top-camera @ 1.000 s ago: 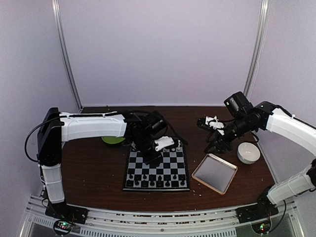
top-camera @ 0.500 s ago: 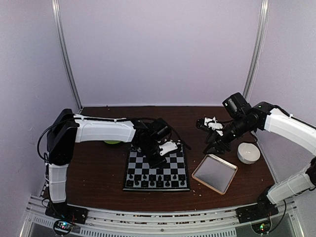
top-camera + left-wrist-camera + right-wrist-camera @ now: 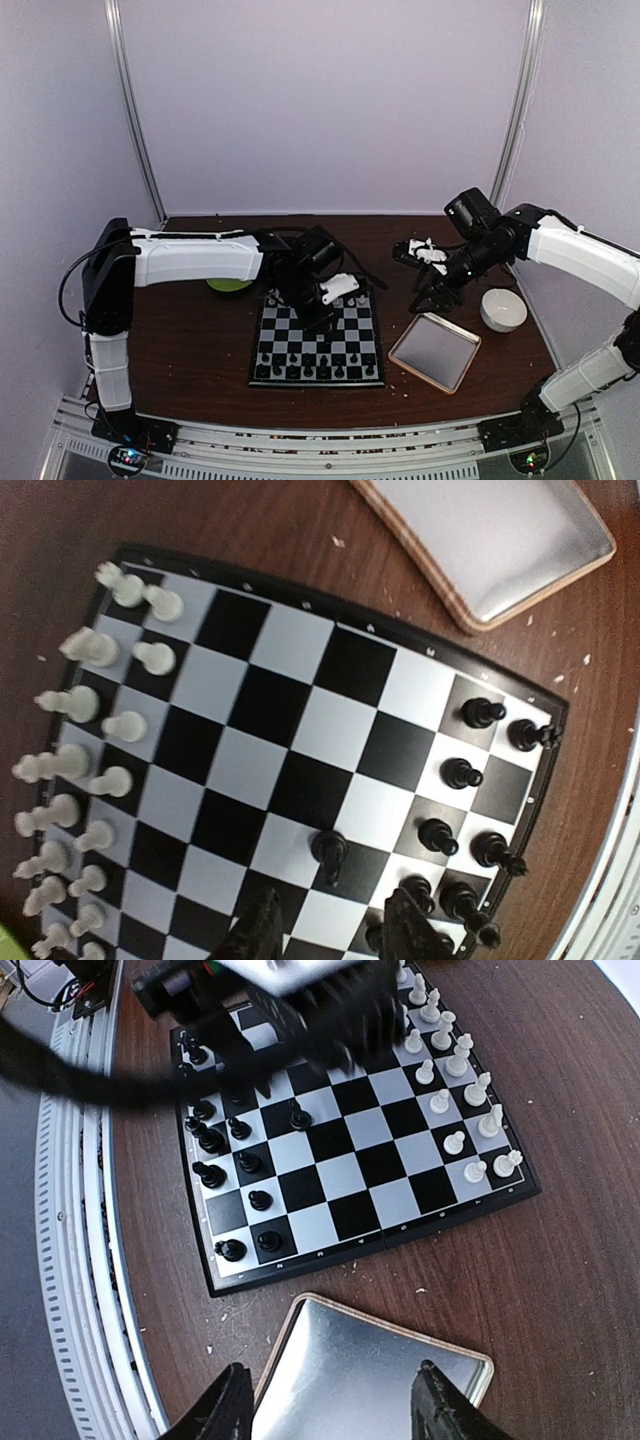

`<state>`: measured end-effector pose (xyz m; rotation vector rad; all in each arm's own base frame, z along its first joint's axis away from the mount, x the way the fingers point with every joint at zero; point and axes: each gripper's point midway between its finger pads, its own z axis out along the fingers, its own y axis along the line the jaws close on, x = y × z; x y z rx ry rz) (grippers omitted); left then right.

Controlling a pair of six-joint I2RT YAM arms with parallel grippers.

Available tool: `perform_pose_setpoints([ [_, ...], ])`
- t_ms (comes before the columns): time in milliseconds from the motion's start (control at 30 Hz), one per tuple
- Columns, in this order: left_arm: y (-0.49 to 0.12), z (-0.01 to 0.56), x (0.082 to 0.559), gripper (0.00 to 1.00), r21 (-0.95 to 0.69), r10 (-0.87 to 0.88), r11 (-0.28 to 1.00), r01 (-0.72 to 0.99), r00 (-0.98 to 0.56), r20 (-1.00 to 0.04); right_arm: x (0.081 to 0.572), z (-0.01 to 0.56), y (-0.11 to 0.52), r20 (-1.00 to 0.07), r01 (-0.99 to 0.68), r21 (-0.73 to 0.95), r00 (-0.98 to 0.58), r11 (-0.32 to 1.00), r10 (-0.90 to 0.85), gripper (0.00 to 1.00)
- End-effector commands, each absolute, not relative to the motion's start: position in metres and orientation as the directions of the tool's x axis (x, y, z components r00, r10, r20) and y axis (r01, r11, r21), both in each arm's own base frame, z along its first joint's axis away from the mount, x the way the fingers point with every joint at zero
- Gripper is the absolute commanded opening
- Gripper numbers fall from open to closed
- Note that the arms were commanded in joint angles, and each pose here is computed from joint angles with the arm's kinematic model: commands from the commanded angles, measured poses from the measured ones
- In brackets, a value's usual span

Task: Set up the chess pieces on the board
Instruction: Place the knight on the chessboard, then pick up the knight from the chessboard.

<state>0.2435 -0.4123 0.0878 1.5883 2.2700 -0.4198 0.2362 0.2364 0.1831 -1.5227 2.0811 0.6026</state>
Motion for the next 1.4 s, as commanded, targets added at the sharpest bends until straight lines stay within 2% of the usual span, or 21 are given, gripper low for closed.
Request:
perform_pose_setpoints([
  [0, -0.38, 0.155, 0.267, 0.35, -0.001, 0.752, 0.416, 0.909, -0.344, -0.562, 0.245, 0.191, 0.249, -0.634, -0.957, 0.087, -0.267, 0.276, -0.726, 0.54],
  [300, -0.253, 0.218, 0.325, 0.36, 0.09, 0.537, 0.71, 0.698, -0.456, -0.71, 0.244, 0.158, 0.314, -0.541, -0.982, 0.101, -0.191, 0.163, -0.819, 0.53],
  [467, -0.183, 0.241, 0.351, 0.37, 0.161, 0.417, 0.843, 0.513, -0.433, -0.799, 0.238, 0.134, 0.358, -0.488, -0.989, 0.104, -0.14, 0.102, -0.861, 0.52],
  [533, -0.168, 0.245, 0.356, 0.37, 0.135, 0.367, 0.868, 0.479, -0.433, -0.823, 0.238, 0.12, 0.371, -0.457, -0.991, 0.099, -0.127, 0.092, -0.88, 0.52],
  [700, -0.172, 0.249, 0.351, 0.37, 0.098, 0.352, 0.851, 0.516, -0.422, -0.835, 0.248, 0.099, 0.391, -0.394, -0.992, 0.06, -0.125, 0.11, -0.91, 0.53],
  [1000, -0.18, 0.255, 0.343, 0.37, 0.067, 0.341, 0.829, 0.555, -0.406, -0.848, 0.259, 0.076, 0.402, -0.349, -0.989, 0.072, -0.143, 0.126, -0.926, 0.52],
  [1167, -0.181, 0.257, 0.342, 0.37, 0.064, 0.339, 0.825, 0.561, -0.401, -0.851, 0.256, 0.066, 0.405, -0.332, -0.988, 0.1, -0.147, 0.121, -0.932, 0.44],
  [1367, -0.182, 0.256, 0.343, 0.37, 0.065, 0.342, 0.823, 0.565, -0.401, -0.85, 0.254, 0.059, 0.407, -0.321, -0.985, 0.128, -0.152, 0.116, -0.935, 0.19],
])
